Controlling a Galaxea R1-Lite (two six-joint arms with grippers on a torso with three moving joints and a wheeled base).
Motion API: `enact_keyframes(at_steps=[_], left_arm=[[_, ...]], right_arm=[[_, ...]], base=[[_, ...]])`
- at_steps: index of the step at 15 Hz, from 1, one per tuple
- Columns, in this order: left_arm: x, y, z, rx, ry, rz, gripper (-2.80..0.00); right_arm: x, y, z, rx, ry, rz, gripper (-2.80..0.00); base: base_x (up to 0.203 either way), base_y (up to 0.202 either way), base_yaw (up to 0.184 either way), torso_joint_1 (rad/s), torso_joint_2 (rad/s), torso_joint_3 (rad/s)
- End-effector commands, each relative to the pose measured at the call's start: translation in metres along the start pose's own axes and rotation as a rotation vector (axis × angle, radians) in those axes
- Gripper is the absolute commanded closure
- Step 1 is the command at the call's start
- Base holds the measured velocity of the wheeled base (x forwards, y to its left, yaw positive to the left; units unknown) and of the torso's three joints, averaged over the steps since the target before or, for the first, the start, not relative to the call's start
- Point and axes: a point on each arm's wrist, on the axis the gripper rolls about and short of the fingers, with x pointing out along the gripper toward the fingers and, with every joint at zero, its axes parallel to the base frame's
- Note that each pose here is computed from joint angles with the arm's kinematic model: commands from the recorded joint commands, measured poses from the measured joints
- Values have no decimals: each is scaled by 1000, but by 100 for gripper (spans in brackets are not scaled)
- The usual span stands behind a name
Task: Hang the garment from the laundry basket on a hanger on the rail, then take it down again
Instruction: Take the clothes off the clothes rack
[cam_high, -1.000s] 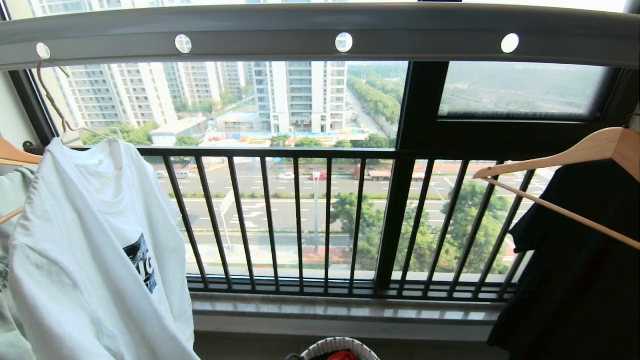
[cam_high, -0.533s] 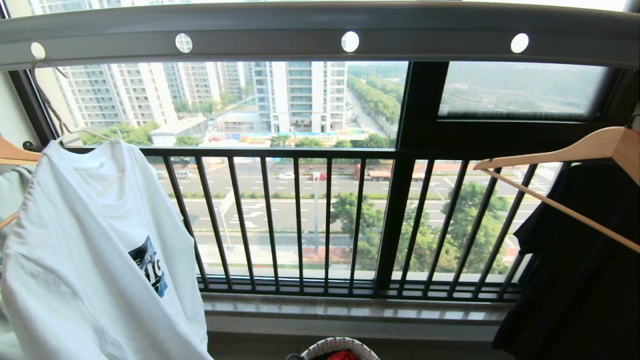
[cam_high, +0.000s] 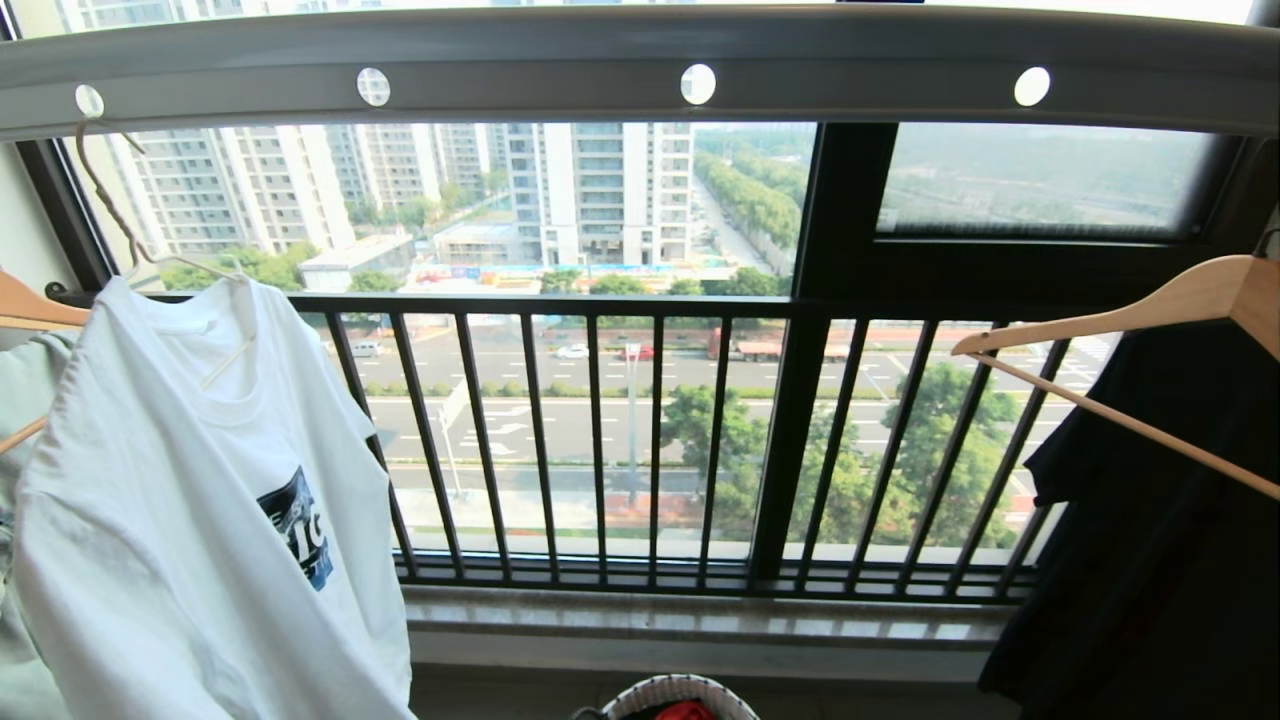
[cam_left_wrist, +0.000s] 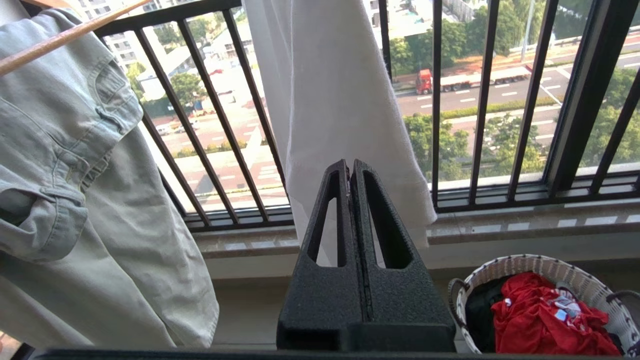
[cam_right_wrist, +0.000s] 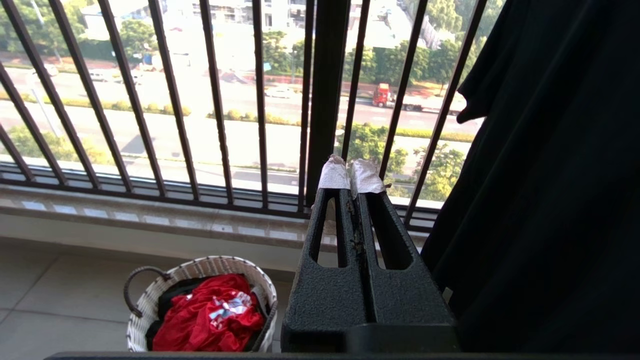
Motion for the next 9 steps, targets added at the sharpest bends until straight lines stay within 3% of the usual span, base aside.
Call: enact_keyframes(at_steps=[1, 4, 6, 9], left_arm=[[5, -2, -10, -2, -30, -2, 0], [5, -3, -13, -32, -1, -27, 0], [4, -4, -19, -50, 61, -46, 0], [4, -4, -18, -81, 58, -43, 0]], right_arm=[[0, 0, 0, 0, 1, 1, 0], [0, 0, 0, 0, 2, 1, 0], [0, 0, 0, 0, 2, 1, 0], [0, 0, 0, 0, 2, 1, 0]], base=[[0, 0, 0, 0, 0, 0], [0, 0, 0, 0, 0, 0], [0, 0, 0, 0, 0, 0], [0, 0, 0, 0, 0, 0]])
